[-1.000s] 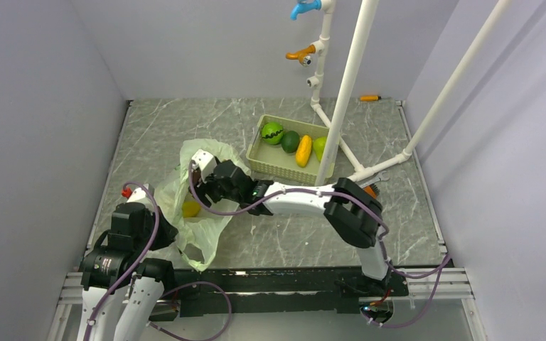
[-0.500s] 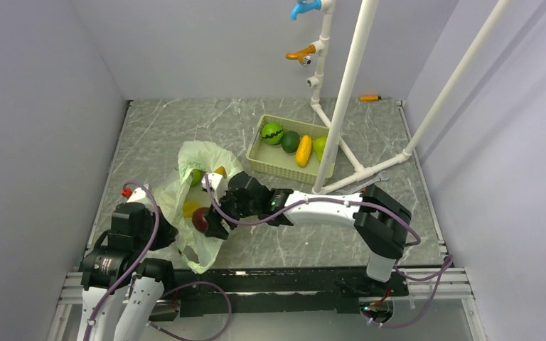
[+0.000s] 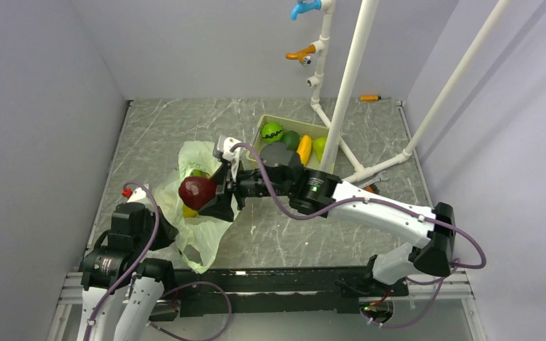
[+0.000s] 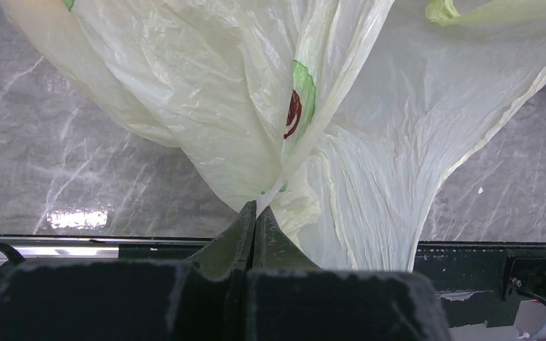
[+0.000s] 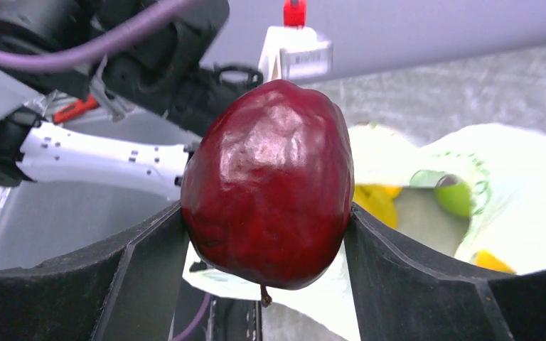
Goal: Take the fake fruits out of the plastic bag
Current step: Place the fake fruit in the bin.
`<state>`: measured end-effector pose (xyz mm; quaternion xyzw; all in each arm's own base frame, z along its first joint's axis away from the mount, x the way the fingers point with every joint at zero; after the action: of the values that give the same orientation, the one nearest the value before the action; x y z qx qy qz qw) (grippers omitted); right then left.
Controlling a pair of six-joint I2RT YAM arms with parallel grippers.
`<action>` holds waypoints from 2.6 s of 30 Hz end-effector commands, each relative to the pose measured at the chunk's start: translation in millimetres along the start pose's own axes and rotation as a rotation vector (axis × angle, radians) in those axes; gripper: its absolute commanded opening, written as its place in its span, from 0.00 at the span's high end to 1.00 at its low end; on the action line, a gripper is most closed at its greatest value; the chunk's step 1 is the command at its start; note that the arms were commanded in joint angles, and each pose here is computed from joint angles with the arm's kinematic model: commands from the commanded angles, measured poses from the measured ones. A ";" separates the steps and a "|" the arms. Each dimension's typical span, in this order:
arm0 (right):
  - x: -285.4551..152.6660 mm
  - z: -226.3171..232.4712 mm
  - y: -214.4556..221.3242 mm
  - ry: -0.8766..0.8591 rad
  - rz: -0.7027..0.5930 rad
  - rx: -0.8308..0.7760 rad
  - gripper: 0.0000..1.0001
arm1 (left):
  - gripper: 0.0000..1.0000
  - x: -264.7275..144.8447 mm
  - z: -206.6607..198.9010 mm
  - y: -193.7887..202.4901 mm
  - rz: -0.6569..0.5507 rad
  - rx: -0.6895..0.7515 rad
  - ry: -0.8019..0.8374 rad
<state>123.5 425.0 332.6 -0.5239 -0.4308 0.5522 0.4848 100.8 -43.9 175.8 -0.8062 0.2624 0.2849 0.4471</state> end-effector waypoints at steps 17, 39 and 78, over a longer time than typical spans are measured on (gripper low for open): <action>-90.3 -208.7 -3.1 1.150 0.095 -0.115 1.00 | 1.00 -1.0 -7.1 -4.4 -0.023 0.021 0.049; -77.1 -332.1 179.8 1.023 0.515 0.509 0.94 | 1.00 0.0 -6.6 -4.6 -0.018 0.017 0.041; -79.9 -259.8 55.4 0.809 0.250 0.320 0.16 | 1.00 0.9 -6.5 -4.8 -0.014 0.017 0.037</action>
<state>406.8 309.1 179.6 -0.6665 0.0860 0.4440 0.5926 100.0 -45.7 176.2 -0.8051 0.2698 0.2793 0.4484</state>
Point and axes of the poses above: each gripper's point midway between its finger pads, its own x axis out along the fingers, its own z axis along the line the jaws close on, y = z × x, the point moved 3 cm from there along -x, back along the fingers, and after that the axes turned 6 degrees about -x, right-handed, at the moved point
